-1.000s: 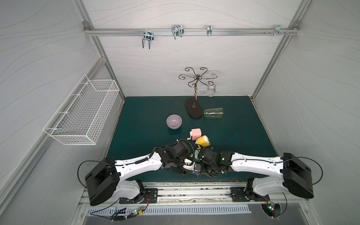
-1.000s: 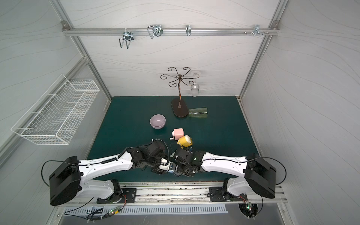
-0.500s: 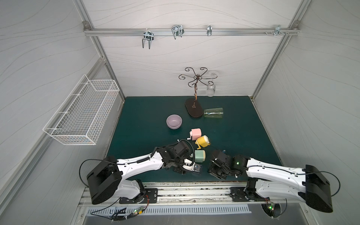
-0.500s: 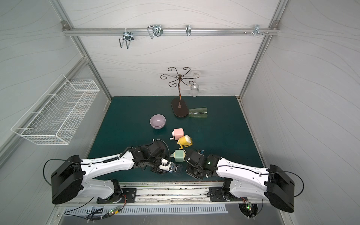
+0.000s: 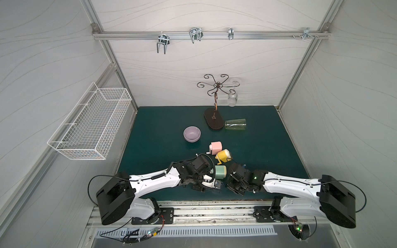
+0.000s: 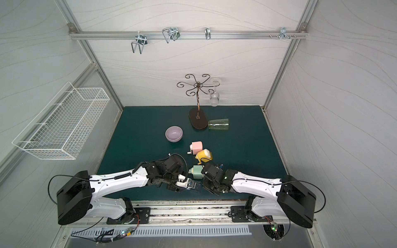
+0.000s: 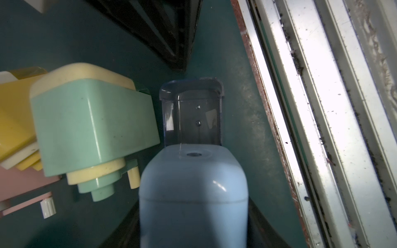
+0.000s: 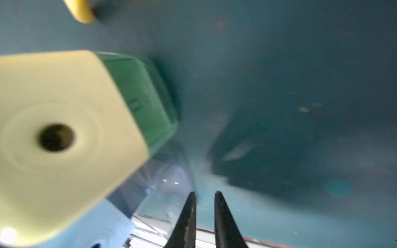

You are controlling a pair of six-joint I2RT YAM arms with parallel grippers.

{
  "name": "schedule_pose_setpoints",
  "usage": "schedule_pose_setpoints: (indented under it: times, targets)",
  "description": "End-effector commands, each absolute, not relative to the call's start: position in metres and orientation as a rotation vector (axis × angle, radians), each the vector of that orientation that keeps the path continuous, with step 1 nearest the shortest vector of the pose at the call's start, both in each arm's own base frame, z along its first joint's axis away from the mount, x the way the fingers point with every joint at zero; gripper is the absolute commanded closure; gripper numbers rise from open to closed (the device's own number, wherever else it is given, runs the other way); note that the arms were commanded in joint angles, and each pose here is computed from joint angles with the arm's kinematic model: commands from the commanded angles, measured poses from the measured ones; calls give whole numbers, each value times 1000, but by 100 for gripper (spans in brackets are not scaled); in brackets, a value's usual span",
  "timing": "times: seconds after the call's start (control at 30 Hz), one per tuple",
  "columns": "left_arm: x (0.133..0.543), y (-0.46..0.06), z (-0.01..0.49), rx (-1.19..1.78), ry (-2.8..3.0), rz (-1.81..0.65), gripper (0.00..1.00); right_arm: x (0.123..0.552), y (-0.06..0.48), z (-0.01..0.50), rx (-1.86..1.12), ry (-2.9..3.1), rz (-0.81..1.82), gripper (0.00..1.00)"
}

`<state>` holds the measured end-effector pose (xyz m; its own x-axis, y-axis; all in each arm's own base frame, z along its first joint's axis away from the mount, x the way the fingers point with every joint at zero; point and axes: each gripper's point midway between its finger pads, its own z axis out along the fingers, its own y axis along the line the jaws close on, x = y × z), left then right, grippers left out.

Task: Put the tray back into the pencil sharpener
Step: Close the container of the pencil sharpener.

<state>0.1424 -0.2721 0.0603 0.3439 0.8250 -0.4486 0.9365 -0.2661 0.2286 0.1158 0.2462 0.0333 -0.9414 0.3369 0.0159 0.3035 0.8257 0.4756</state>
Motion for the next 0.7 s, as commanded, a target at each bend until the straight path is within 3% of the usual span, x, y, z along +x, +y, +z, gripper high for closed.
schedule_pose_setpoints:
  times: [0.0,0.47,0.67]
  targets:
    - [146,-275,58,2180,1537,-308,67,124,263,41,479,2894,844,82]
    - [145,-276,57,2183,1560,-310,67,117,273,35,467,2919,888,84]
    - [140,-270,55,2220,1559,-310,67,112,249,37,516,2913,819,81]
